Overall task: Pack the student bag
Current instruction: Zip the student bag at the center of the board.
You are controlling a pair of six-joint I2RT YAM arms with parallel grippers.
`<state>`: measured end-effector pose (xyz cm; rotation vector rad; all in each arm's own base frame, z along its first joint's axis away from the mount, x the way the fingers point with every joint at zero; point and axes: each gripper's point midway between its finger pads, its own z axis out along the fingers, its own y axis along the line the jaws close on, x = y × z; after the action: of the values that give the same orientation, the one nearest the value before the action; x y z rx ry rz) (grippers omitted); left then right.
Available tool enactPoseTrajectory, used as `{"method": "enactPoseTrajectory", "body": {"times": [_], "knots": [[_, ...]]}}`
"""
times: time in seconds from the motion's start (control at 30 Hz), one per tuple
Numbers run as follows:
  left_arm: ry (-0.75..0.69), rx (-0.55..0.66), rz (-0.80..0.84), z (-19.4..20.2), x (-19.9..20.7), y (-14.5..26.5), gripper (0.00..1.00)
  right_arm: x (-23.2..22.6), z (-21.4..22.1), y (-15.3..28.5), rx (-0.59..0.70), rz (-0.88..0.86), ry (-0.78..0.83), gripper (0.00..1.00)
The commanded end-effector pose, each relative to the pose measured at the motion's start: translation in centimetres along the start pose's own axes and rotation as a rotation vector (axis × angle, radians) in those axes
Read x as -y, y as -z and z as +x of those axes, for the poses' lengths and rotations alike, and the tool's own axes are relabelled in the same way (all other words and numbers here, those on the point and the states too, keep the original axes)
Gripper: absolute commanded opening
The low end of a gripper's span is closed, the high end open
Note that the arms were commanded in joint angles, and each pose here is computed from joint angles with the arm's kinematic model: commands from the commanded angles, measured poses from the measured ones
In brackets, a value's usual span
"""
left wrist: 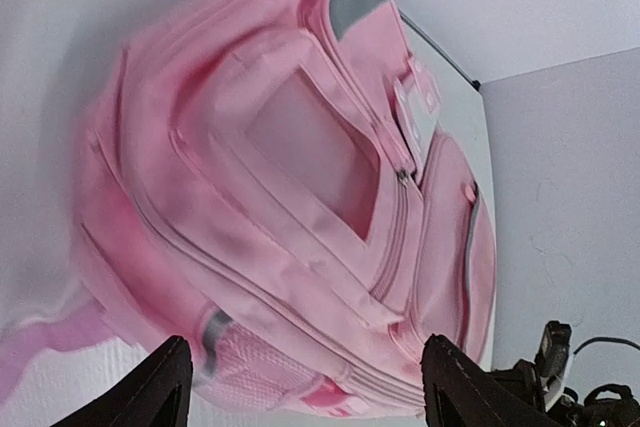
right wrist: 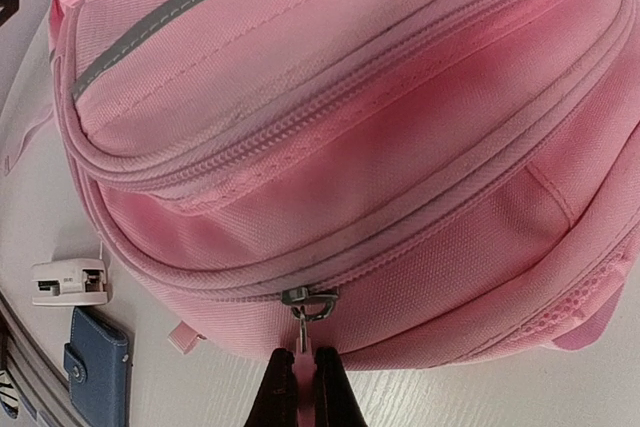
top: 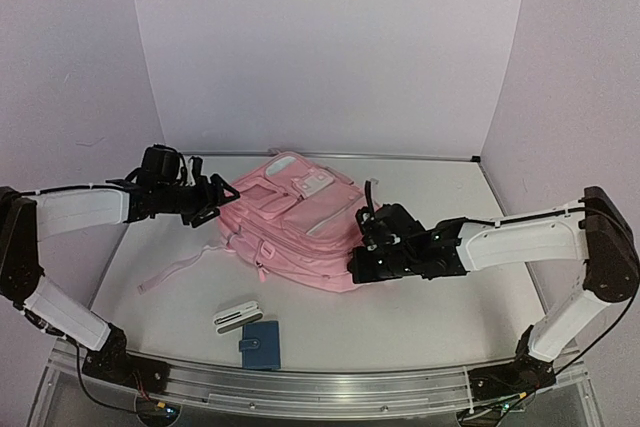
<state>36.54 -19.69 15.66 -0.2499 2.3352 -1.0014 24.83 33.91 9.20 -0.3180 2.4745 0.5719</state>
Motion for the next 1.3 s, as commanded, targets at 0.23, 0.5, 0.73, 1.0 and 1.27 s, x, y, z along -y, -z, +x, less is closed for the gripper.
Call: {"method": "enactPoseTrajectory", "body": {"times": [0.23,0.5,0.73,1.0,1.27], "knots": [[0.175,-0.039,0.052,5.1,2.2,-1.3,0.78,-0.8,-0.5,0.1,0.036,-0.035,-0.007,0.00],[0.175,-0.076,0.022,5.5,1.5,-3.6,0.63,-0.5,-0.6,0.7,0.051,-0.035,-0.015,0.00],[0.174,-0.087,0.011,5.1,1.2,-5.6,0.57,-0.3,-0.7,1.0,0.063,-0.031,-0.020,0.00],[0.144,-0.079,-0.024,4.4,0.8,-7.0,0.22,0.4,-0.7,1.1,0.079,-0.001,-0.026,0.00],[0.120,-0.040,-0.103,3.0,-2.2,-5.1,0.00,3.4,-1.4,1.7,0.105,0.127,-0.022,0.00]]}}
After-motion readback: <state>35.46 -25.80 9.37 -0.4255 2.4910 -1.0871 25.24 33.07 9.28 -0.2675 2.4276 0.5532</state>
